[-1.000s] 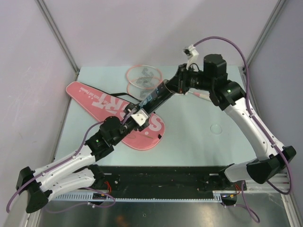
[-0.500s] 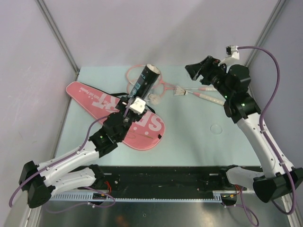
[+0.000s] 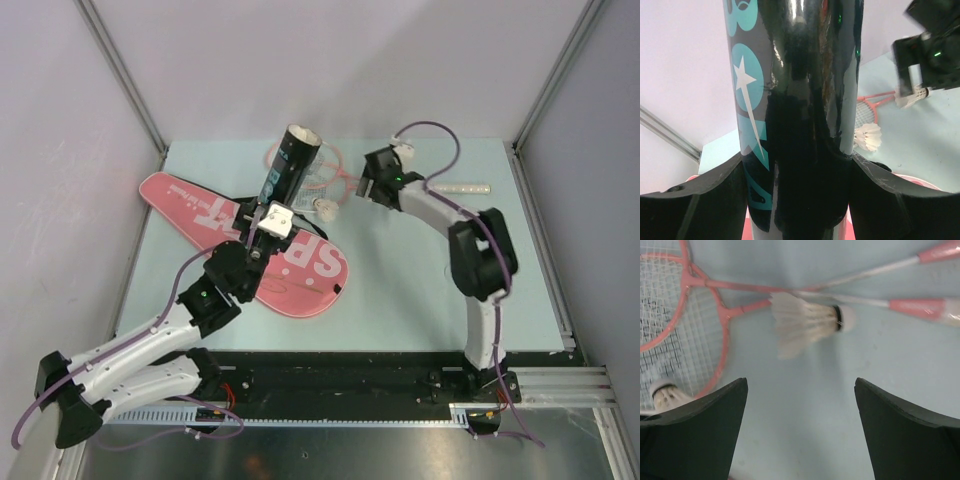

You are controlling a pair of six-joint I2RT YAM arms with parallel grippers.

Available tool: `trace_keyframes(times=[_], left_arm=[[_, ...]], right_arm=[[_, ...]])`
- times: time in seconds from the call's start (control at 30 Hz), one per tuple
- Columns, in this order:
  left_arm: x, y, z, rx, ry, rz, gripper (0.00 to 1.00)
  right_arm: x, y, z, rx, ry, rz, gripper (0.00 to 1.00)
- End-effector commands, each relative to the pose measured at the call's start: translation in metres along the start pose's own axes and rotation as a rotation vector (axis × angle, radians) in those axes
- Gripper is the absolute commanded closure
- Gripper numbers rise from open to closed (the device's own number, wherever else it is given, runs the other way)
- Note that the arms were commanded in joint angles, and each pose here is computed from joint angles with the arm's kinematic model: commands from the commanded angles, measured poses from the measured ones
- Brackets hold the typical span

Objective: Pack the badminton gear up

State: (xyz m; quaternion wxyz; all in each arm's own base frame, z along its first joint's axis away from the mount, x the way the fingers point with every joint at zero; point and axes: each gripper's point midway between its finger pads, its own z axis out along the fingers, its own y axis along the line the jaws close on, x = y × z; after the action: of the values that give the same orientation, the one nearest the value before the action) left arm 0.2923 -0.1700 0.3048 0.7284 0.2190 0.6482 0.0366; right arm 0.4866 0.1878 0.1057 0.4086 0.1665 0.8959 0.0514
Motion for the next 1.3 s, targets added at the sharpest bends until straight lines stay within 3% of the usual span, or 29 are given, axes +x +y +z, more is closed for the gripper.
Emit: trace_keyframes(times=[0.0, 0.17, 0.27, 0.47, 0.57, 0.63, 0.67, 0.7, 0.77, 0.83, 0.93, 0.97, 1.03, 1.07, 1.23, 1.27], left_arm=[[-0.038, 0.021, -0.003, -0.058, -0.112, -0.100, 0.86], [-0.039, 0.020, -0.003, -0.049, -0.118, -0.103, 0.86], [-0.040, 0.018, -0.004, -0.039, -0.124, -0.108, 0.86], [-0.040, 0.018, -0.004, -0.036, -0.127, -0.109, 0.86], [-0.040, 0.018, -0.004, -0.036, -0.128, -0.108, 0.86], [-0.040, 0.017, -0.004, -0.030, -0.127, -0.105, 0.86], [-0.039, 0.016, -0.004, -0.030, -0.126, -0.104, 0.86], [-0.038, 0.016, -0.003, -0.029, -0.123, -0.101, 0.86], [-0.037, 0.014, -0.002, -0.024, -0.122, -0.095, 0.86], [-0.037, 0.008, 0.000, 0.002, -0.124, -0.085, 0.86], [-0.040, -0.011, 0.002, 0.098, -0.152, -0.069, 0.86], [-0.041, -0.016, 0.002, 0.119, -0.158, -0.068, 0.87], [-0.044, -0.022, 0.001, 0.156, -0.173, -0.068, 0.86], [-0.046, -0.027, -0.001, 0.187, -0.186, -0.070, 0.86], [-0.055, -0.039, -0.009, 0.274, -0.237, -0.064, 0.86], [-0.056, -0.042, -0.010, 0.291, -0.243, -0.061, 0.87]], right_arm=[[-0.030, 0.013, 0.008, 0.160, -0.126, -0.101, 0.09], [-0.028, 0.024, 0.029, 0.264, -0.176, -0.182, 0.22], [-0.025, 0.016, 0.039, 0.361, -0.176, -0.240, 0.25], [-0.025, 0.005, 0.049, 0.424, -0.176, -0.297, 0.51], [-0.024, 0.000, 0.055, 0.431, -0.163, -0.307, 0.54], [-0.025, -0.004, 0.058, 0.434, -0.153, -0.308, 0.66], [-0.027, -0.007, 0.058, 0.433, -0.147, -0.306, 0.81], [-0.035, -0.006, 0.052, 0.428, -0.153, -0.299, 0.89], [-0.048, -0.006, 0.033, 0.417, -0.157, -0.290, 1.00], [-0.068, -0.003, -0.003, 0.325, -0.160, -0.284, 1.00], [-0.077, -0.001, -0.050, -0.011, -0.062, -0.252, 1.00], [-0.074, 0.032, -0.076, -0.307, -0.005, -0.223, 1.00], [-0.093, 0.004, -0.117, -0.503, 0.011, -0.084, 1.00], [-0.097, 0.020, -0.149, -0.730, 0.037, -0.069, 1.00], [-0.126, 0.010, -0.258, -1.057, 0.007, -0.025, 1.00], [-0.138, 0.007, -0.288, -1.120, -0.049, -0.045, 1.00]])
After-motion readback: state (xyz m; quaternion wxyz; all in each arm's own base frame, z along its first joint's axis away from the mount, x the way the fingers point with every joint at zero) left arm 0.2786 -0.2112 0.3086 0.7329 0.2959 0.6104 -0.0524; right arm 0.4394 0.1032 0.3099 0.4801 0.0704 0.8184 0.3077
